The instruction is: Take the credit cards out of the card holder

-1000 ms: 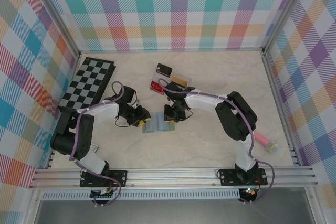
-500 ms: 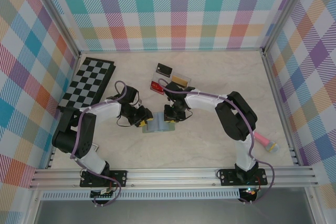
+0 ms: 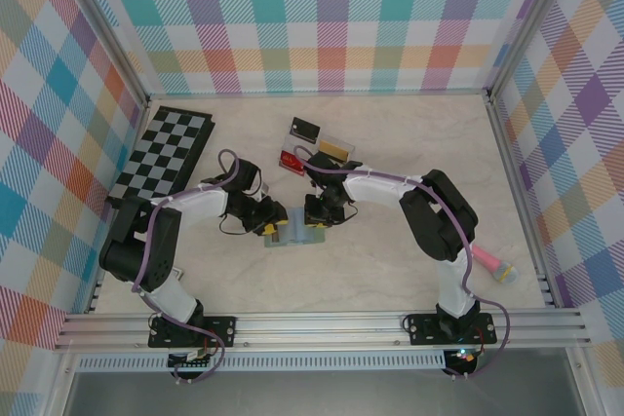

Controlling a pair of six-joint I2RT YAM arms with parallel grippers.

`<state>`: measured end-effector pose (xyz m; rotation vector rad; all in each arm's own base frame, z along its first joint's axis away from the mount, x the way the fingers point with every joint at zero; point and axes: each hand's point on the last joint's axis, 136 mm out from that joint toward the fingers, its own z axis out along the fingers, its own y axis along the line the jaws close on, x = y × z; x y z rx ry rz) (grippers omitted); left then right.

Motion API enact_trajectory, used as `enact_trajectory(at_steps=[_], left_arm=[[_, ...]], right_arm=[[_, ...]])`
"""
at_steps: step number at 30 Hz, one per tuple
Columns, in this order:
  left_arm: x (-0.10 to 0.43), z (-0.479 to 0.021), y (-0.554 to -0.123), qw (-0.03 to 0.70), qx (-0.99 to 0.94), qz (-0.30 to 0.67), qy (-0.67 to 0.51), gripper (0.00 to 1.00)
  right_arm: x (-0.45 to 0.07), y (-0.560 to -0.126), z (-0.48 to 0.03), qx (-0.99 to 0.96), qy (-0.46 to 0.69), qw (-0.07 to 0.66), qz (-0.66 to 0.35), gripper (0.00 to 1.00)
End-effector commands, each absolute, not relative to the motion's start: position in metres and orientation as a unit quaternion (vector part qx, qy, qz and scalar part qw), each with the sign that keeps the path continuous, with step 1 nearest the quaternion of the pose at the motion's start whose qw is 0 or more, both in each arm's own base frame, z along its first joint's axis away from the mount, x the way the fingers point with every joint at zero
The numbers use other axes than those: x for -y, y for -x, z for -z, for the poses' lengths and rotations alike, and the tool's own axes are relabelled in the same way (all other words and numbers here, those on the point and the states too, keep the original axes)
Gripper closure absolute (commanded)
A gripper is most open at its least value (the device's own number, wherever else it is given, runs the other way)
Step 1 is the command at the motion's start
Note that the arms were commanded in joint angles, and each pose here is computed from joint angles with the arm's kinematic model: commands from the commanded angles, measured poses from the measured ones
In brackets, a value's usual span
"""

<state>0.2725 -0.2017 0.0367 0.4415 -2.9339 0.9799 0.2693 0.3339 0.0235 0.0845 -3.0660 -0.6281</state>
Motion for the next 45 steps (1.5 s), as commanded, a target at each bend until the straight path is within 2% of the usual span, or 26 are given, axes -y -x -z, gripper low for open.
enact_trajectory(at_steps=[1,15,24,34,40,45], left_arm=[[0.217,-0.046,-0.274,0.014,0.932,-0.343,-0.119,0.63],[0.228,-0.057,-0.283,-0.001,0.918,-0.379,-0.114,0.65],[0.244,-0.069,-0.289,-0.005,0.898,-0.424,-0.116,0.63],[0.259,-0.066,-0.291,-0.002,0.900,-0.423,-0.105,0.52],[0.252,-0.063,-0.291,-0.011,0.909,-0.401,-0.109,0.49],[0.229,-0.077,-0.295,-0.043,0.922,-0.369,-0.114,0.37]], right_arm=[[-0.339,-0.268,-0.030,0.975,-0.034,0.005,0.219,0.82],[-0.342,-0.273,-0.062,0.963,-0.035,-0.033,0.265,0.80],[-0.327,-0.279,-0.084,0.952,-0.008,-0.099,0.290,0.71],[-0.302,-0.286,-0.102,0.947,0.019,-0.164,0.275,0.64],[-0.308,-0.283,-0.100,0.948,0.003,-0.150,0.282,0.64],[-0.331,-0.279,-0.098,0.944,-0.034,-0.117,0.308,0.66]])
